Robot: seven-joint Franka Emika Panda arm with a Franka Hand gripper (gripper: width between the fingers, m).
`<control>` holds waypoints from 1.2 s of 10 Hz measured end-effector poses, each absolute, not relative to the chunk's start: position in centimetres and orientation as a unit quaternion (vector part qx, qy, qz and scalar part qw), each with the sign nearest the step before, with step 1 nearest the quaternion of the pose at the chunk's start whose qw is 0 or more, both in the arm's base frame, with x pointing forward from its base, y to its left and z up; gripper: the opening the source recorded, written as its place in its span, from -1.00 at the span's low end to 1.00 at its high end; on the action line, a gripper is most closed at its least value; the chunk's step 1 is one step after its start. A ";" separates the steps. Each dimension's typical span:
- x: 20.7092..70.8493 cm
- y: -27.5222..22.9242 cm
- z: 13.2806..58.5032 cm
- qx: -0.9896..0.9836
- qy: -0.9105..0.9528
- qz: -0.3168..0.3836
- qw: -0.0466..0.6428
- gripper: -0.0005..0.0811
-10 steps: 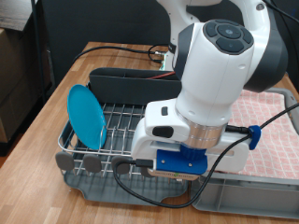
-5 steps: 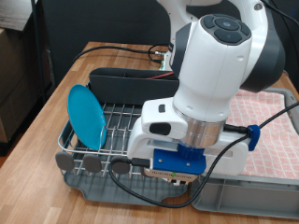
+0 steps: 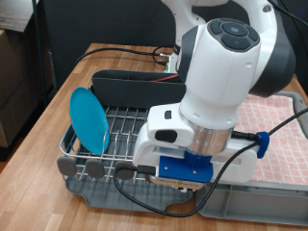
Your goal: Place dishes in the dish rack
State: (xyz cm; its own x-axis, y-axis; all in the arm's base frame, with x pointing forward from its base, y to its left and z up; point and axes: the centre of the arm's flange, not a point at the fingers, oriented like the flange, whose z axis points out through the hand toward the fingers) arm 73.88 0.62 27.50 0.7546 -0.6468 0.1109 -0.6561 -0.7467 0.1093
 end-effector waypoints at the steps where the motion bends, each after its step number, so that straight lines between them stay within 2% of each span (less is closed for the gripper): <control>1: 73.8 0.7 27.2 0.934 -0.350 0.031 0.071 -0.81; 11: 73.6 0.8 25.2 0.933 -0.351 0.017 0.074 -0.78; 12: 73.5 0.8 25.1 0.933 -0.351 0.014 0.073 -0.31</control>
